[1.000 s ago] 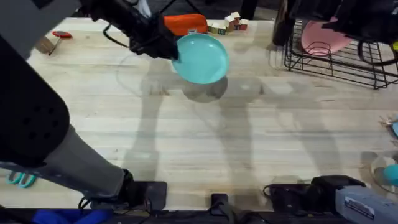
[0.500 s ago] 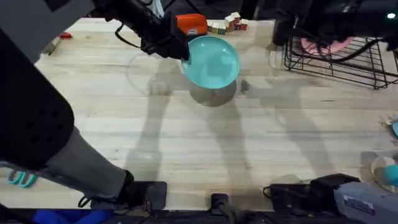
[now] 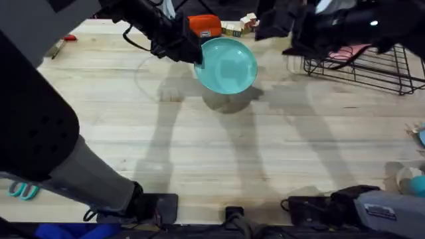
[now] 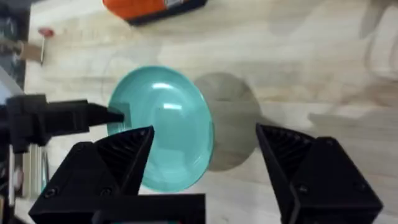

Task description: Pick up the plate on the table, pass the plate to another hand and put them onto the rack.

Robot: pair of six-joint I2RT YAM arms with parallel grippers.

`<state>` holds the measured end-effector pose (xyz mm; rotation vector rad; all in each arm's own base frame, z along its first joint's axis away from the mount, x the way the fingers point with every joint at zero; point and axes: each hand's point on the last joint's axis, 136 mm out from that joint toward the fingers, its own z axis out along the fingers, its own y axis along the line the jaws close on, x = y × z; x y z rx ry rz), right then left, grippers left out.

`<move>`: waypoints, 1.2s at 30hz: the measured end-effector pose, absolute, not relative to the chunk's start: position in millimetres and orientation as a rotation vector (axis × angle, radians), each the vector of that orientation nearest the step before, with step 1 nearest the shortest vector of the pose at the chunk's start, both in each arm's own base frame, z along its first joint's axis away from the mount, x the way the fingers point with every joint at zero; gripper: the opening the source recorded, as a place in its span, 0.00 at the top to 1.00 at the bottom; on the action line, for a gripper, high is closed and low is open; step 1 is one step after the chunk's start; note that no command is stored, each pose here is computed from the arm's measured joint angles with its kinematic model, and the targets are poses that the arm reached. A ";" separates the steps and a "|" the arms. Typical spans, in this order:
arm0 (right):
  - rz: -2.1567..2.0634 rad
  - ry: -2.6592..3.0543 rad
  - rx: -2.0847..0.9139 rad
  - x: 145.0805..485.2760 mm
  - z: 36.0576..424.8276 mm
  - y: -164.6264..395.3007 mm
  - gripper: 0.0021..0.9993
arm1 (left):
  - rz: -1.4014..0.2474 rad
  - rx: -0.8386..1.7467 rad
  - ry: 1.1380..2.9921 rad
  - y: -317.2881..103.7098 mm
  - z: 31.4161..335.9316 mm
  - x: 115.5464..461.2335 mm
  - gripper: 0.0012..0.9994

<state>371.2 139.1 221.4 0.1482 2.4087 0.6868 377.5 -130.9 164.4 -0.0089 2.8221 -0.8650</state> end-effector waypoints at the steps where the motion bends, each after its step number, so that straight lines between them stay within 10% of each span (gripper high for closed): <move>1: 0.696 2.427 0.142 371.1 215.9 142.7 0.00 | -0.865 -0.009 2.822 -130.8 164.4 377.5 0.96; 36: 0.716 2.628 0.100 361.4 158.3 169.1 0.05 | -0.869 -0.009 2.822 -131.2 164.6 377.3 0.96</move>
